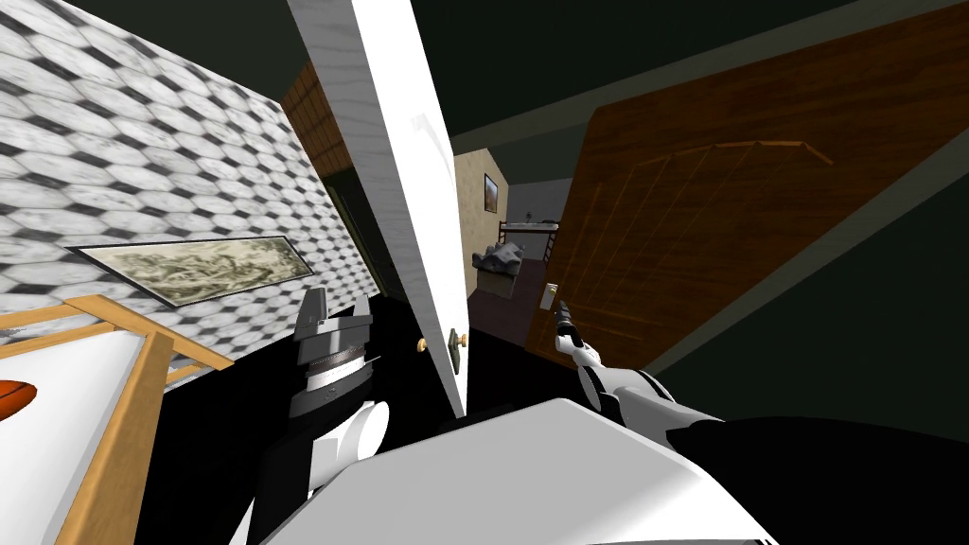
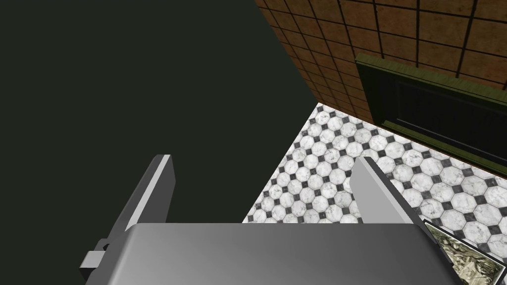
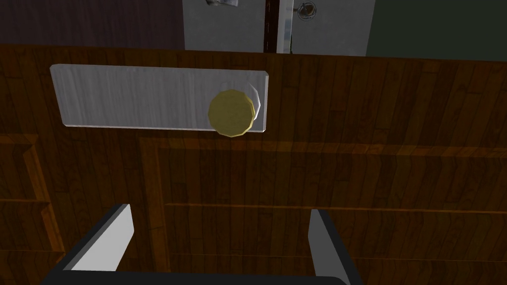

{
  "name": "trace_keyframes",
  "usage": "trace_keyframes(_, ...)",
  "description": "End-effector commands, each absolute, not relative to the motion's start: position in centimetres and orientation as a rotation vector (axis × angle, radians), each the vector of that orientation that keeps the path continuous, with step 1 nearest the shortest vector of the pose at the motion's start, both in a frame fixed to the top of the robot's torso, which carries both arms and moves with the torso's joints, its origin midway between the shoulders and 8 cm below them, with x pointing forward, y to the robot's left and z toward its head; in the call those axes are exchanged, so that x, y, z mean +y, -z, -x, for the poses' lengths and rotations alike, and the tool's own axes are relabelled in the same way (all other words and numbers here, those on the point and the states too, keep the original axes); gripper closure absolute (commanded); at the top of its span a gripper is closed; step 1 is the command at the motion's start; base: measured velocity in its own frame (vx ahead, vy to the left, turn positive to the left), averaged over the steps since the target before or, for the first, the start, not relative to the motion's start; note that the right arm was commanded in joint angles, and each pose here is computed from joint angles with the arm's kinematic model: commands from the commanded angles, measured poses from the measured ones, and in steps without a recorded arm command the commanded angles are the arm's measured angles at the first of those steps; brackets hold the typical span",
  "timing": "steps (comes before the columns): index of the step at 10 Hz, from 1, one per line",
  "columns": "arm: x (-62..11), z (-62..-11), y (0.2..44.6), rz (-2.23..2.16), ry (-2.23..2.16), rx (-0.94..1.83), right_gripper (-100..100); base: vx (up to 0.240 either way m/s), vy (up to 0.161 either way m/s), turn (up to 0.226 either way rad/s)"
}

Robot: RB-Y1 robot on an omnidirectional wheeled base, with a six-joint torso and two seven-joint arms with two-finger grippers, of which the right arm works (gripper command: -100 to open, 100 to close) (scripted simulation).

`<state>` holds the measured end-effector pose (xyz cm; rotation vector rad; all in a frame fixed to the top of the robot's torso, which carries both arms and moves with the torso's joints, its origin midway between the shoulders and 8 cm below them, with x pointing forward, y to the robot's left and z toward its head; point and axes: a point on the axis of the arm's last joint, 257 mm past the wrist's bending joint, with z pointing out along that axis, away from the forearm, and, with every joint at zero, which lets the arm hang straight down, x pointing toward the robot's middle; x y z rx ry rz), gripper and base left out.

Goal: Pull the door open

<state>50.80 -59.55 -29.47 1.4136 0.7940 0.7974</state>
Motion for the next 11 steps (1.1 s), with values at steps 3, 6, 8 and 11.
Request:
trace_keyframes(3,-59.55,-50.80,29.47,-1.414,-0.797,0.794,-100,0.000,0.010,-0.002)
trace_keyframes(6,-59.55,-50.80,29.47,-1.414,-0.797,0.794,-100,-0.001,-0.003,-0.006)
trace_keyframes(8,-59.97,-50.55,29.59,-1.422,-0.788,0.788,-100,0.008,-0.016,0.068)
trace_keyframes(11,-60.00,-50.53,29.60,-1.423,-0.788,0.787,-100,0.000,-0.008,0.003)
